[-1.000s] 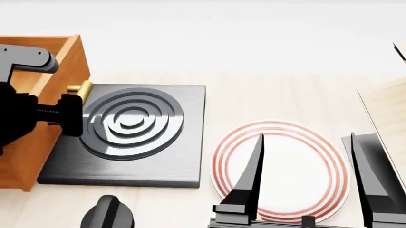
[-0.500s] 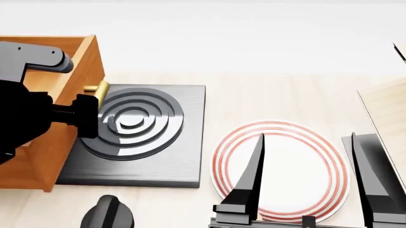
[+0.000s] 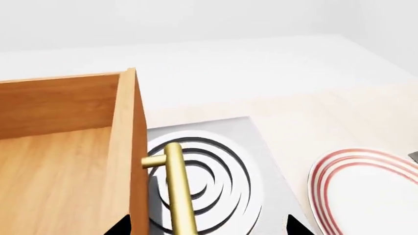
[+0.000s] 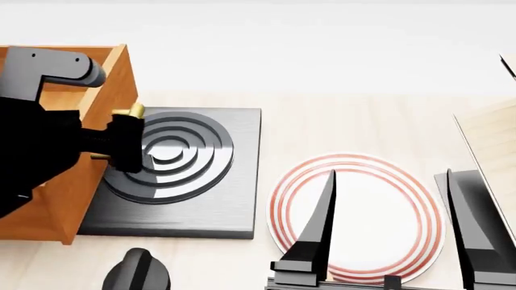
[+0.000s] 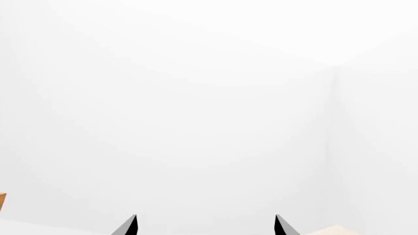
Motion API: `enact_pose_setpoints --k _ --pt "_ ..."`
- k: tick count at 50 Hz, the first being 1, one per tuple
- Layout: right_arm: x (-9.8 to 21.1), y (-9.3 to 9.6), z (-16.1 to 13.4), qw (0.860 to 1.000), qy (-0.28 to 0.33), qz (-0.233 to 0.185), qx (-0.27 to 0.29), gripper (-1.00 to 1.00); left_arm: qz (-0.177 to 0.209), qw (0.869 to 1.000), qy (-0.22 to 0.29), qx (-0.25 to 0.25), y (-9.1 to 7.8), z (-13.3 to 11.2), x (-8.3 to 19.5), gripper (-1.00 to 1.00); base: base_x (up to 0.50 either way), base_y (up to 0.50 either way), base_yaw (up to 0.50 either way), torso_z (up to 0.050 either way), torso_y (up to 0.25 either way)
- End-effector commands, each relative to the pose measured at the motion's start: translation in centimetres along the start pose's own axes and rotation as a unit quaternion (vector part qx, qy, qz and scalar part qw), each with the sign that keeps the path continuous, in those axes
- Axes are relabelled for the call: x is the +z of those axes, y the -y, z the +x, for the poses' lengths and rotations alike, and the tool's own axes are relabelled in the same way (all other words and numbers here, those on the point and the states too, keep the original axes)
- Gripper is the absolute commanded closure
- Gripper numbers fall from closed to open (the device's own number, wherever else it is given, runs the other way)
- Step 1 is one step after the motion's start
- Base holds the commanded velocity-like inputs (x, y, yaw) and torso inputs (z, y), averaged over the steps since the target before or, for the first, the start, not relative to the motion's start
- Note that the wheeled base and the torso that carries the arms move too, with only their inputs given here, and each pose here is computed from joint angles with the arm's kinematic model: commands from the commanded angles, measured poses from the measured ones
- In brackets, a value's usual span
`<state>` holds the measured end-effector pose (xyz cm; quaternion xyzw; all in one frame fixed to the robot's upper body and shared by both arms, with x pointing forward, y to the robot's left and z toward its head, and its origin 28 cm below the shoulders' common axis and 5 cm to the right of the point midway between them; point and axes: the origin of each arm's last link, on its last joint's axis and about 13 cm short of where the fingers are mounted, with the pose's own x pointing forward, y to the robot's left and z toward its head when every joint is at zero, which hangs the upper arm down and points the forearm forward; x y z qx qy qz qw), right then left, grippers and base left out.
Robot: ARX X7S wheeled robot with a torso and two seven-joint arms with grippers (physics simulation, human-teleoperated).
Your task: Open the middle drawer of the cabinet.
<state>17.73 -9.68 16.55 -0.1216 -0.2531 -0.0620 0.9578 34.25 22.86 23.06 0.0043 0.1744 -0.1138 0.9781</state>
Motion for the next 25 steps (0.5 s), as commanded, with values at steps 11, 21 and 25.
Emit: enact_pose_setpoints --k 11,21,25 --pt "-2.3 -0.7 -1.1 0.995 -0.092 0.02 0.041 -1.0 0.055 0.995 0.073 0.041 0.9 -1.0 -0.3 -1.0 0.0 0.0 0.0 -0.002 0.0" --pt "-2.3 -0.7 -1.1 0.995 -0.092 0.021 0.041 -1.0 0.119 0.971 0.179 0.106 1.3 -1.7 -0.5 -1.0 0.0 0.0 0.0 -0.002 0.0" --pt "-2.3 -0.7 -1.1 0.995 -0.092 0.021 0.041 -1.0 0.127 0.965 0.198 0.112 1.5 -2.1 -0.9 -1.0 0.0 0.0 0.0 -0.003 0.0"
